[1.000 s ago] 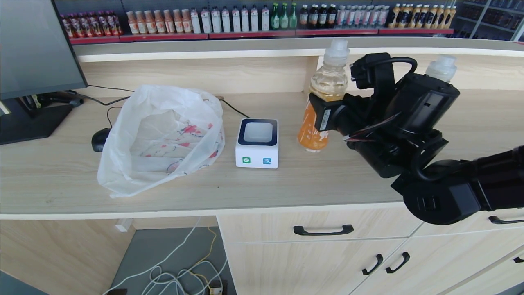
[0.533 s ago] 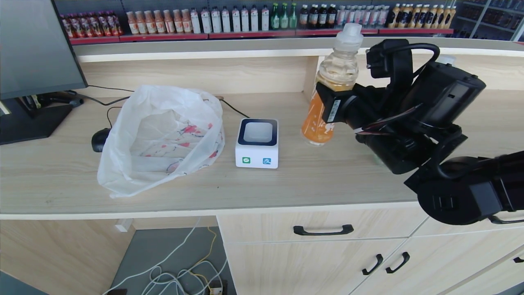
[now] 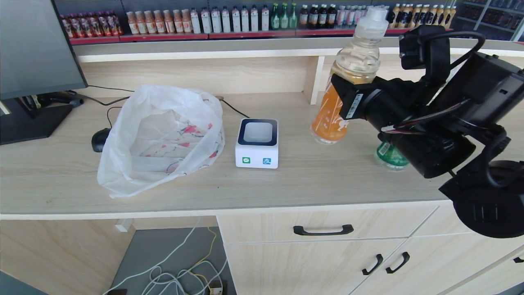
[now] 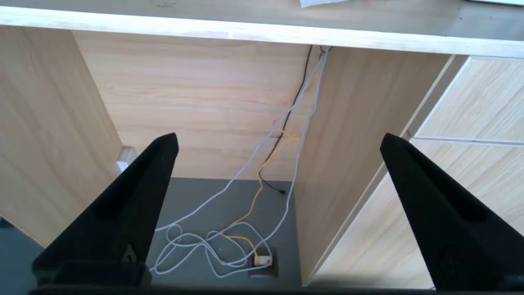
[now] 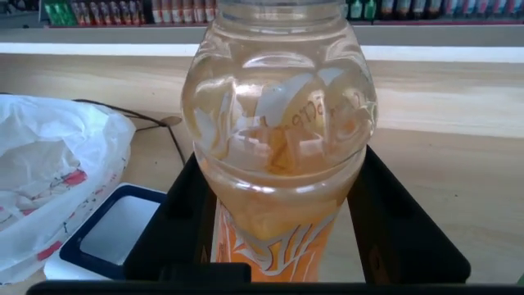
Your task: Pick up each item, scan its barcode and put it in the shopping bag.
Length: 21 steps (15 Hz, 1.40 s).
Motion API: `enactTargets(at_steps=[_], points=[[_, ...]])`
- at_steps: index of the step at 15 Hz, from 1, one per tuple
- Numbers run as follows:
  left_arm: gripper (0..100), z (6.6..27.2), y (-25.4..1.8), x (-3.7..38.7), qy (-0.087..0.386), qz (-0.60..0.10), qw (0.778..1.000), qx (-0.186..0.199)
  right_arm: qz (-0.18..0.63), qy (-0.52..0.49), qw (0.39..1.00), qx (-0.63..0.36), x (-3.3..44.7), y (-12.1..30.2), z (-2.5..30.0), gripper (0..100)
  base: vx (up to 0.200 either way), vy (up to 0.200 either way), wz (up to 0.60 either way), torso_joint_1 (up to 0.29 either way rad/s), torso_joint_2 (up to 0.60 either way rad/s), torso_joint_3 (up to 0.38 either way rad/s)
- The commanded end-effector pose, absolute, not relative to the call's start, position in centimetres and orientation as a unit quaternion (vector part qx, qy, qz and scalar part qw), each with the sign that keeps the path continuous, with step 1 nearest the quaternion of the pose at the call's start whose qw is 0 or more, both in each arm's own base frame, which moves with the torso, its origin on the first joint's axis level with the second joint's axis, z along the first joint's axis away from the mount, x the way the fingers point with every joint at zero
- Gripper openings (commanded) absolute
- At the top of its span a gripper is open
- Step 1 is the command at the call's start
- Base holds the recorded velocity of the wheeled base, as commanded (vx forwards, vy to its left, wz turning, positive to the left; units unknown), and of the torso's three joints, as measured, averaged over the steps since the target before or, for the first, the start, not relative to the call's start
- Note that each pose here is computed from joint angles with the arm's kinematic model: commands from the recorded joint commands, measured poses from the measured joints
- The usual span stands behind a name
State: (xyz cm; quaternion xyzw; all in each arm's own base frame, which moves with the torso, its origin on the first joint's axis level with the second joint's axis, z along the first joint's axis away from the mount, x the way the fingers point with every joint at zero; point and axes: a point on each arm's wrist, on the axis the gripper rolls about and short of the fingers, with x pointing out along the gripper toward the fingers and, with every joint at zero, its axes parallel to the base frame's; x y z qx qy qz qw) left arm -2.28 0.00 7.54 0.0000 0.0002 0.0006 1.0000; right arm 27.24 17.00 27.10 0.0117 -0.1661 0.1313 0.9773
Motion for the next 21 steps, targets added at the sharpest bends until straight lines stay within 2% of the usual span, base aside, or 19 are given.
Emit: enactTargets(at_steps=[1,8,11,16,21], points=[[100,7.5,0.0,-2.3,0.000,0.001,1.000,0.000,0.149,-0.165,0.975,0.008,24.6,15.7,27.0,0,0.000,0.000,0.00,0.000,0.00,0.000],[100,7.5,0.0,-2.3,0.000,0.001,1.000,0.000,0.189,-0.140,0.972,-0.005,18.6,12.2,25.8,0,0.000,0.000,0.00,0.000,0.00,0.000],[100,7.5,0.0,-2.3,0.000,0.001,1.000,0.000,0.213,-0.162,0.963,0.021,17.3,12.7,26.1,0,0.000,0.000,0.00,0.000,0.00,0.000],[100,7.5,0.0,-2.3,0.000,0.001,1.000,0.000,0.232,-0.180,0.955,-0.047,15.6,13.2,24.8,0,0.000,0.000,0.00,0.000,0.00,0.000],[100,7.5,0.0,-2.3,0.001,0.001,1.000,0.000,0.241,-0.180,0.950,-0.086,14.3,12.8,22.0,0,0.000,0.000,0.00,0.000,0.00,0.000]])
